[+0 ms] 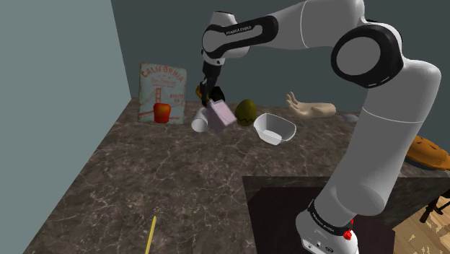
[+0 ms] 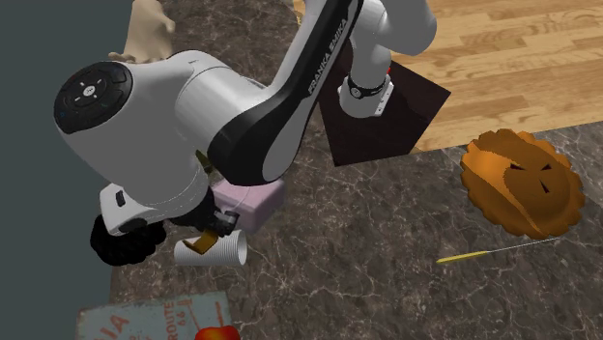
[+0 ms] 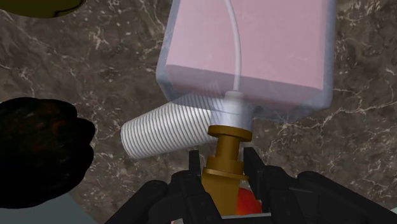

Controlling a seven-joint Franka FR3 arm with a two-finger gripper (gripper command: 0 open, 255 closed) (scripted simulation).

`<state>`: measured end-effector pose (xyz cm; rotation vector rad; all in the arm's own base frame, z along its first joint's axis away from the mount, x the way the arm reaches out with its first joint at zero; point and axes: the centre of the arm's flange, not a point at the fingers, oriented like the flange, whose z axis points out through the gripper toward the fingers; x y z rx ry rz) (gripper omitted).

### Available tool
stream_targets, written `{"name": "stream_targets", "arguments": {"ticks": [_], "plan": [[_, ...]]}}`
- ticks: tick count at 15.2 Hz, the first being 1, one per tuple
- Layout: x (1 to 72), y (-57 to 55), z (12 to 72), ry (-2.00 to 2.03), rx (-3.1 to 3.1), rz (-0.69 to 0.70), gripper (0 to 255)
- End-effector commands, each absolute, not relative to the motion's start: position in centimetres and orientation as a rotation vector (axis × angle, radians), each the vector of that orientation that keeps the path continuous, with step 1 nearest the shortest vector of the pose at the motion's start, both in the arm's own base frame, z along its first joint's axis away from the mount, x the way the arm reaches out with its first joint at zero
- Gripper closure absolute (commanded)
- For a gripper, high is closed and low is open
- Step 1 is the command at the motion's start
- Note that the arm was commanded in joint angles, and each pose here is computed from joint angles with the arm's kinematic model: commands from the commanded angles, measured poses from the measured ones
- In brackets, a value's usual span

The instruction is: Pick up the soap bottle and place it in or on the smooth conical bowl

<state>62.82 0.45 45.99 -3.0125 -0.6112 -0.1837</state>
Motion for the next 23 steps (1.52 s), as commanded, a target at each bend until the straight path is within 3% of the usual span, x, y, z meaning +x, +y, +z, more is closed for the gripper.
{"name": "stream_targets", "arguments": {"ticks": [1,15,23], "plan": [[62.8,0.4,47.1,-0.611,-3.013,-0.184,255],[62.8,0.4,54.1,-0.611,-3.013,-0.184,255],[55.5,-7.1,55.2,-0.611,-3.013,-0.184,255]]}}
